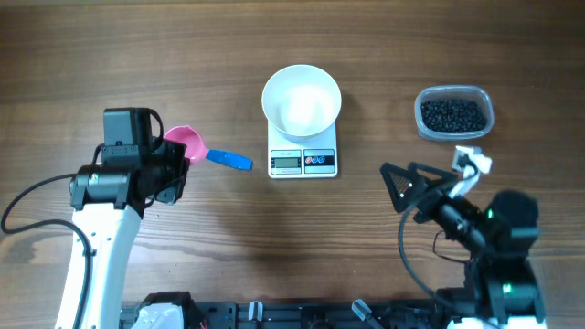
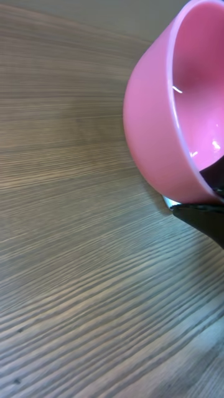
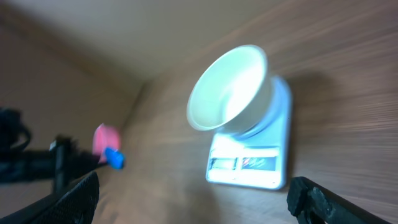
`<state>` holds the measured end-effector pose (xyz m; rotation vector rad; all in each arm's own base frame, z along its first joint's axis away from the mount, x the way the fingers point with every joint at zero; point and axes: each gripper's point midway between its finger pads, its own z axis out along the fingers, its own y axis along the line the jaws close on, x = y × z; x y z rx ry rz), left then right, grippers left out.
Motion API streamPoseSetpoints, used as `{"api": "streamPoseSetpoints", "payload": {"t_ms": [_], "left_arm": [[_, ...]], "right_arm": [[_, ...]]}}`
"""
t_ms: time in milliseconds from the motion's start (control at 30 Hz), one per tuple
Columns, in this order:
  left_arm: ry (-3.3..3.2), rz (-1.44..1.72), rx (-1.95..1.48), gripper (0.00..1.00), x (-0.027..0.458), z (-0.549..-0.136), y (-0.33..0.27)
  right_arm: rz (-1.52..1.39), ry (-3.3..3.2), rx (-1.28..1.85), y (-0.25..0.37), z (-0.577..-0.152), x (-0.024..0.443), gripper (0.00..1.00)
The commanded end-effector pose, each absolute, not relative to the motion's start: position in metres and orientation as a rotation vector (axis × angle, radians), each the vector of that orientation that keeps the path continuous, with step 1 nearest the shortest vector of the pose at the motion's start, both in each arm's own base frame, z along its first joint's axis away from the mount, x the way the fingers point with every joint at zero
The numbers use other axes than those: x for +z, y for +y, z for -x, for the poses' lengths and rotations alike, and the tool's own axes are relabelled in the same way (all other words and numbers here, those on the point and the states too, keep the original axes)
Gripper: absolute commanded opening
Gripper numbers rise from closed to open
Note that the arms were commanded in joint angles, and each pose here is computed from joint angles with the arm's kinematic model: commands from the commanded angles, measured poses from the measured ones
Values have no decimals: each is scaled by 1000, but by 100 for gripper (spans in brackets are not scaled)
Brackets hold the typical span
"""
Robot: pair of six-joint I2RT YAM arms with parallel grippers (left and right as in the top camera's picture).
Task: Scoop item into bowl and weigh 150g on scale
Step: 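Move the right gripper toward the blue handle held by the left, then close the right gripper on the blue scoop handle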
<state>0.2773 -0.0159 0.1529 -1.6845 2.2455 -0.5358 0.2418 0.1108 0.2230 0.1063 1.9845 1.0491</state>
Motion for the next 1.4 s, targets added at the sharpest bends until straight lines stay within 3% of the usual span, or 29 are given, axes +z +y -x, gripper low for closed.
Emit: {"api": "streamPoseSetpoints", "payload": {"t_ms": [0,67,233,533,867,1367], "left_arm": [[2242,1694,-644,4,165,-280,-27],[2206,1803,-671,4,163,-275,-30],[2153,1937,-744,4,165,-274,-46],[2228,1907,-777,4,165,-267,-78],[2281,1704,-894,4,179,-280,-113],[2305,1579,-906,4,184,-276,-152]], "right_arm": [[199,1954,1323,148,-226,256,100],[289,1934,1461,159,-220,262,100],[161,2059,1620,163,-235,237,100],[458,1979,1542,215,-239,230,100],[372,2025,1523,251,-245,222,99],[197,2072,1669,263,-249,226,57]]}}
